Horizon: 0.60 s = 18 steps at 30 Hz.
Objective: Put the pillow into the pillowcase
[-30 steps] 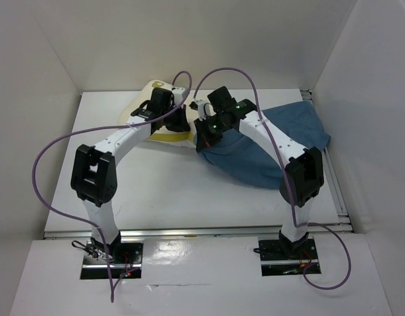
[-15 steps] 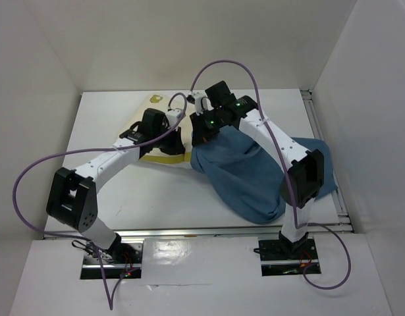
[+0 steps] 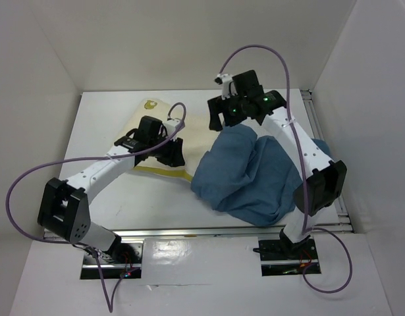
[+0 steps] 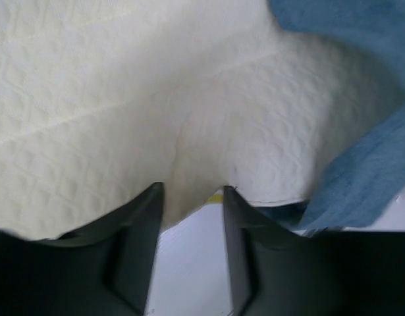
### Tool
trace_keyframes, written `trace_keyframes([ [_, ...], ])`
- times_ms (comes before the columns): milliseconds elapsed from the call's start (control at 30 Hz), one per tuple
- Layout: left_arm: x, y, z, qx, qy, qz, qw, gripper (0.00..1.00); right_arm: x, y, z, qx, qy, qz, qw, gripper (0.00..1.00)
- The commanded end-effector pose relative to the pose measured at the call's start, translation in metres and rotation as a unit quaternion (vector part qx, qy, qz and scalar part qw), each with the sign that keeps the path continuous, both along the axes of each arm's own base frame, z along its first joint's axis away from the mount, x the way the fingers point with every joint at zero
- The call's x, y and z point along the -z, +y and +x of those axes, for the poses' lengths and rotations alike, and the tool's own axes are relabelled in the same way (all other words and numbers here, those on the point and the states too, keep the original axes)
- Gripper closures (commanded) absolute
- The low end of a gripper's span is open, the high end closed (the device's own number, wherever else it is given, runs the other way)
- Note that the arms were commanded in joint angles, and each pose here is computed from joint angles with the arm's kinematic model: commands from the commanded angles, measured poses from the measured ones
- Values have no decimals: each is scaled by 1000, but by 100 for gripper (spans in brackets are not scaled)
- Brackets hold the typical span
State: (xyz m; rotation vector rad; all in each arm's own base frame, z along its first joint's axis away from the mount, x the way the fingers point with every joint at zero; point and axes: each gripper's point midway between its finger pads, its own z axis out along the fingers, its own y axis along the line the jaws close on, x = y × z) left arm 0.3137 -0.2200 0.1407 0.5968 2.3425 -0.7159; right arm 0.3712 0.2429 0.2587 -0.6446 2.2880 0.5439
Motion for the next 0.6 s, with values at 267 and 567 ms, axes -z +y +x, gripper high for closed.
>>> trace_keyframes([
  [267,-85,17,7,18,-145,16,989,28,95,-80,78,78,89,-26,993,31],
  [567,-100,30,9,2,-172,43,984,28,133,-59,114,46,101,-21,994,48],
])
